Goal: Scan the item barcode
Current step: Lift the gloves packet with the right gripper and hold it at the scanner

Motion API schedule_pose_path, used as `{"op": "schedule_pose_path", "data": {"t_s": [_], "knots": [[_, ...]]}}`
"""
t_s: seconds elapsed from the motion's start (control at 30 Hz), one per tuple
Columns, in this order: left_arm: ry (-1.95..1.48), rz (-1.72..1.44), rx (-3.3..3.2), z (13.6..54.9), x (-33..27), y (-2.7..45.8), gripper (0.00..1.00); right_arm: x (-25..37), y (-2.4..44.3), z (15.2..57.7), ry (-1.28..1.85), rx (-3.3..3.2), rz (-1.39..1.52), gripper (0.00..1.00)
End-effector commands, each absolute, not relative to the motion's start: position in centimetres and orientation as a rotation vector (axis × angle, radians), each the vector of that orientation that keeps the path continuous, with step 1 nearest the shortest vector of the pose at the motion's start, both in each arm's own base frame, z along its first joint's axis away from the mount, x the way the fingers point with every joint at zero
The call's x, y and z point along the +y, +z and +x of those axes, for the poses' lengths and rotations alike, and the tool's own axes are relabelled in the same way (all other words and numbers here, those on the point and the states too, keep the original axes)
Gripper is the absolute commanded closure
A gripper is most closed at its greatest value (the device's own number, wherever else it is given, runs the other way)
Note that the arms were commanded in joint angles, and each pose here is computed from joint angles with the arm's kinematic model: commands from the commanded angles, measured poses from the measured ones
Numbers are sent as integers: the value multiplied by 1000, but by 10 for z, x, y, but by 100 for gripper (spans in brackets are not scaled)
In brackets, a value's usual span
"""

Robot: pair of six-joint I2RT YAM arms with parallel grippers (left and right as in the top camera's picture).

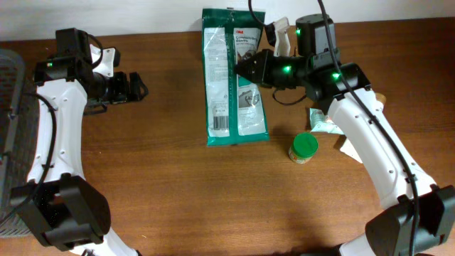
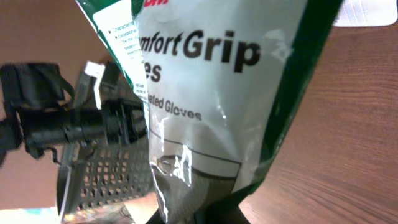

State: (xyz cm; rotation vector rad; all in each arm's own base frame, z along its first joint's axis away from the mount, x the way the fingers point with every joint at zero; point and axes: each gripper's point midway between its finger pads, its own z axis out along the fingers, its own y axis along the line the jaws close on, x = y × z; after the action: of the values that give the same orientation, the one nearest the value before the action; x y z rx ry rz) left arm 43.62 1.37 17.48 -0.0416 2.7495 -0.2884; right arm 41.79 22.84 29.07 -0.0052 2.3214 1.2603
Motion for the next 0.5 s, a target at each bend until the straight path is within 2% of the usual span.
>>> {"op": "schedule_pose_path", "data": {"t_s": [0.0, 0.07, 0.23, 0.3, 0.37, 0.47], "knots": [[-282, -42, 2746, 437, 15, 177, 1, 229, 332, 420, 1291, 2241, 40, 96], [-282, -42, 2746, 437, 15, 177, 1, 228, 341, 422, 1363, 2243, 178, 96], [-282, -42, 2746, 437, 15, 177, 1, 221, 338, 436, 1270, 2209, 151, 96], [-282, -42, 2746, 437, 15, 177, 1, 215, 329, 451, 1047, 2171, 81, 96], [-282, -42, 2746, 437, 15, 177, 1, 201, 322, 475, 672, 2096, 15, 96], [-282, -42, 2746, 437, 15, 177, 1, 208, 332, 505, 318, 1920, -146, 96]]}}
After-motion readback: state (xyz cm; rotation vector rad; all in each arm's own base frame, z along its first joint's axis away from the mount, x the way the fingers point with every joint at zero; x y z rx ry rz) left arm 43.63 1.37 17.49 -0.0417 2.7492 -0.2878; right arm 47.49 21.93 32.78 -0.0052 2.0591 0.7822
